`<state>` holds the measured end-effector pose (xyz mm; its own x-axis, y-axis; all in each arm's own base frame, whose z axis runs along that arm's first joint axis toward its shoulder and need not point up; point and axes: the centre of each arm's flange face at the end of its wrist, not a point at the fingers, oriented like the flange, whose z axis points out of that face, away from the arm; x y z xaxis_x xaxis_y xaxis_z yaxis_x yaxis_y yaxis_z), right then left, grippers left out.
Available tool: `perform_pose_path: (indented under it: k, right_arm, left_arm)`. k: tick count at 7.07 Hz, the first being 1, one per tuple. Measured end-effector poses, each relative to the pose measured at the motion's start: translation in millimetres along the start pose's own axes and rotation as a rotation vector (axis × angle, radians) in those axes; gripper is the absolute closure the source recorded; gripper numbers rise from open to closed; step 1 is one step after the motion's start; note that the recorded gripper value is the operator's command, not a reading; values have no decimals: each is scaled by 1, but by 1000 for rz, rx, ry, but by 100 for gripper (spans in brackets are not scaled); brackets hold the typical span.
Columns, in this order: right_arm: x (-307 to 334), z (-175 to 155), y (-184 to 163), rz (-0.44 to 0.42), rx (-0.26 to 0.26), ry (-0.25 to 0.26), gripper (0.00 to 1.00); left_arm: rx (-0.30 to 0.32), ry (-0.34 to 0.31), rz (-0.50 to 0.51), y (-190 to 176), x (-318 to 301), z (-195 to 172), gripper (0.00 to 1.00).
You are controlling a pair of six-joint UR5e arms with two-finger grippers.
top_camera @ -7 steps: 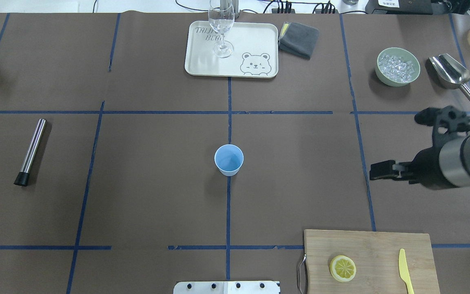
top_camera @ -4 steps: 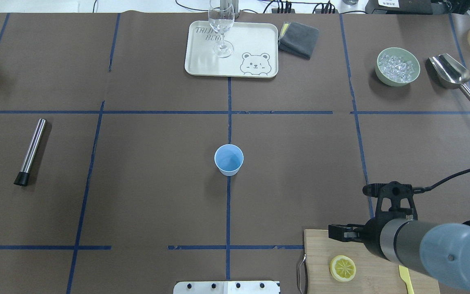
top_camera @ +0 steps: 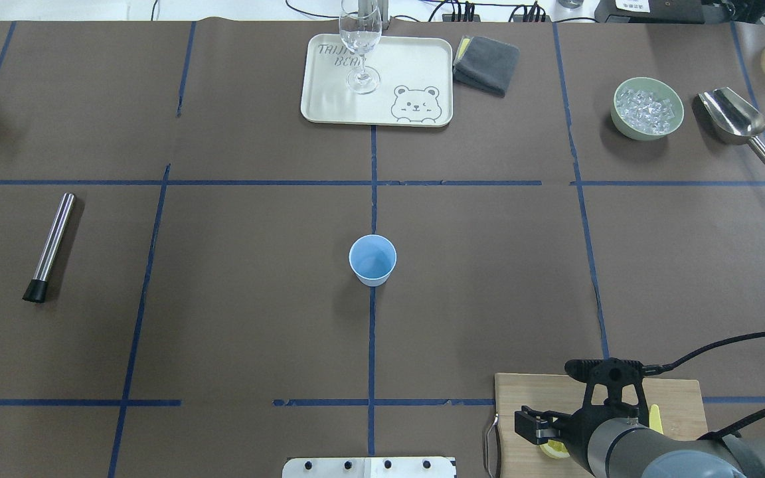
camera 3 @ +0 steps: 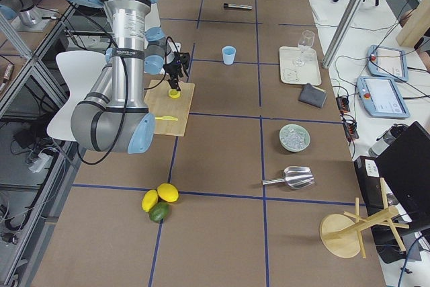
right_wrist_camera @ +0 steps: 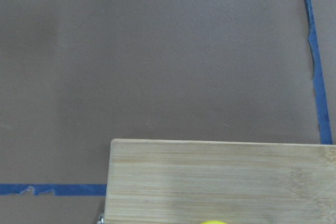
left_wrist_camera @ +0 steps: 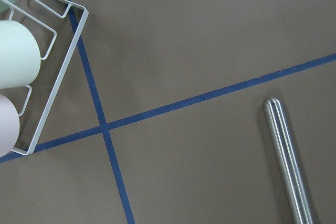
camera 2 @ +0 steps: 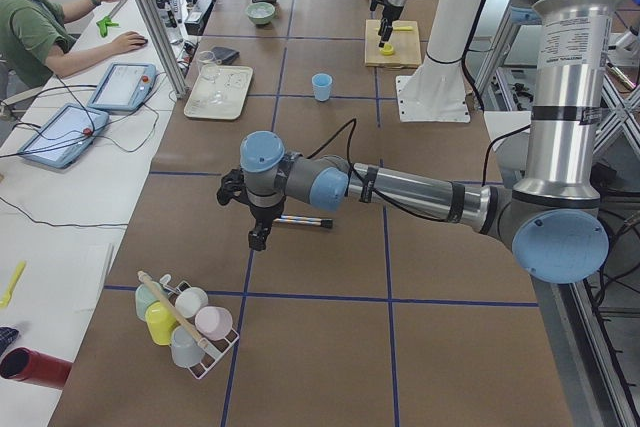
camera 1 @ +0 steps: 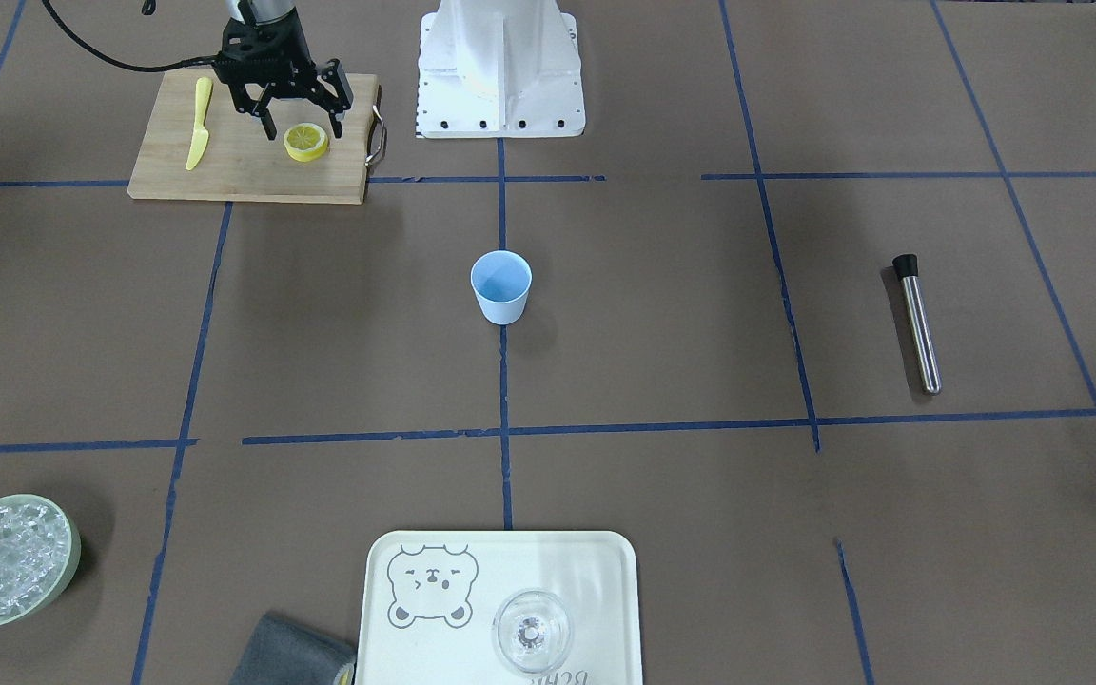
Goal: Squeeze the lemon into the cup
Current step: 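Lower the right gripper and close it on a yellow lemon slice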
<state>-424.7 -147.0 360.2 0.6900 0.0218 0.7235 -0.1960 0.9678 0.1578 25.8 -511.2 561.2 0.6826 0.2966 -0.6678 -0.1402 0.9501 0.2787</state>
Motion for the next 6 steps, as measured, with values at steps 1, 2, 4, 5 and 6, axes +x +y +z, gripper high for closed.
perform_pose_path:
  k: [1, 2, 4, 5, 6]
  right_arm:
    - [1, 8, 6, 0, 4, 2, 0]
    - [3, 18, 11, 5, 6, -4, 0]
    - [7, 29, 15, 9, 11, -11, 0]
    - [8, 31, 17, 7, 10, -10, 0]
    - [10, 31, 18, 4, 8, -6, 0]
  left_arm:
    - [0, 0, -1, 0, 0, 0, 0]
    - [0, 0, -1, 0, 0, 0, 0]
    - [2, 1, 0, 0, 1, -1, 0]
    - [2, 1, 0, -1, 1, -1, 0]
    - [2, 1, 1, -1, 1, -1, 0]
